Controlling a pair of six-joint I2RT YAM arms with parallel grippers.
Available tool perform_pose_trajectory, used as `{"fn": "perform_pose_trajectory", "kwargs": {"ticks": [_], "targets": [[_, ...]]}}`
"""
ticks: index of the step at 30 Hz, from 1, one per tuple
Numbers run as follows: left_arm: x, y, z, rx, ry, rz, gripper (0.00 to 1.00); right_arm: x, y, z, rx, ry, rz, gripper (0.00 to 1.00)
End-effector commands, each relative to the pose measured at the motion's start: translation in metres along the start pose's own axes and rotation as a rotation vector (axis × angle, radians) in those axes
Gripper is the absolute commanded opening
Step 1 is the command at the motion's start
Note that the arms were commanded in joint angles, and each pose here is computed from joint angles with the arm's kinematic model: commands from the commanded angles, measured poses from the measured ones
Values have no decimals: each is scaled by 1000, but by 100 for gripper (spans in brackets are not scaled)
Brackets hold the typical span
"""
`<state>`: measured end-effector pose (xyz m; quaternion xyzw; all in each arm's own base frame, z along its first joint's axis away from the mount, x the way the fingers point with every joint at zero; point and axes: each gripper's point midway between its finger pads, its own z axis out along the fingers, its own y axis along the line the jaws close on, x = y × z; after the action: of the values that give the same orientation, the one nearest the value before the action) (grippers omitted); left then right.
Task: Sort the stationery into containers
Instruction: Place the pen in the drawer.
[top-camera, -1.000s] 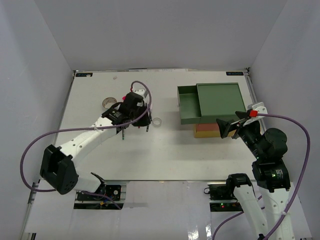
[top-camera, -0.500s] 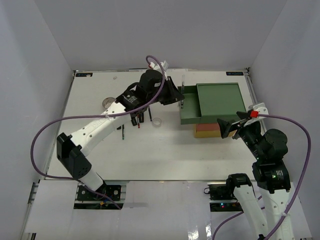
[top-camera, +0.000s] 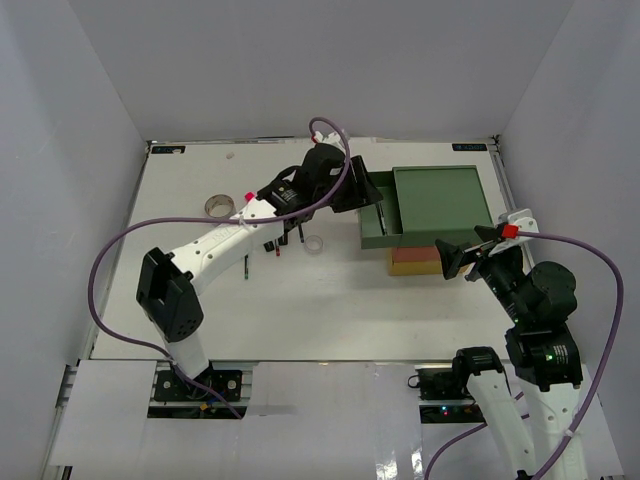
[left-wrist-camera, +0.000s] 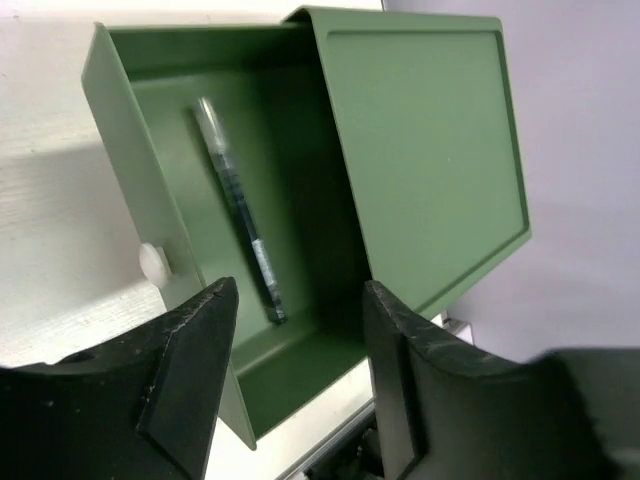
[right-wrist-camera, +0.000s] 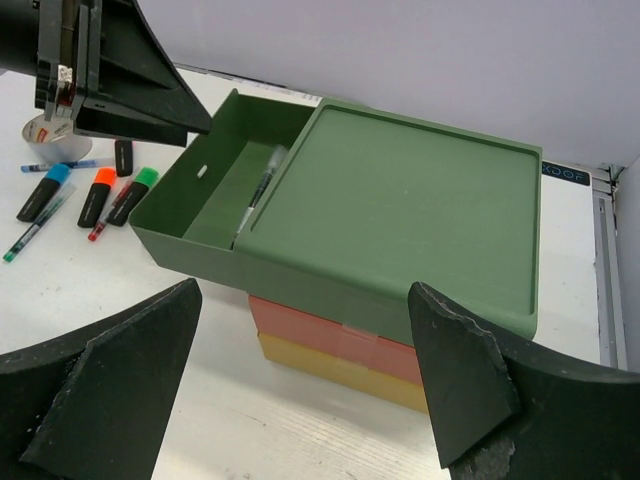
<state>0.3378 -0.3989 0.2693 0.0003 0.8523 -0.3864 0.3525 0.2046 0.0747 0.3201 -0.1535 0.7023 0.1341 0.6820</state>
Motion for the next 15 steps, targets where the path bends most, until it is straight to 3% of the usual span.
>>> {"fn": "perform_pose_trajectory", "kwargs": {"ticks": [1,2,6,9,15], "targets": [[-39,-24,-30,29,-128,47,65,-10,-2,-3,15,-30,-10,90],[-43,-23,-33,14,-148,64,73,-8,-2,-2,18,-26,-10,90],[-56,-6,-57,-74,-209,115,81,-7,-2,-1,15,-21,-11,90],[-61,38,-67,-222,-244,126,89,-6,-2,-1,15,-18,-13,90],[-69,134,-72,-426,-215,61,89,0,-3,1,17,-3,-10,90]]}}
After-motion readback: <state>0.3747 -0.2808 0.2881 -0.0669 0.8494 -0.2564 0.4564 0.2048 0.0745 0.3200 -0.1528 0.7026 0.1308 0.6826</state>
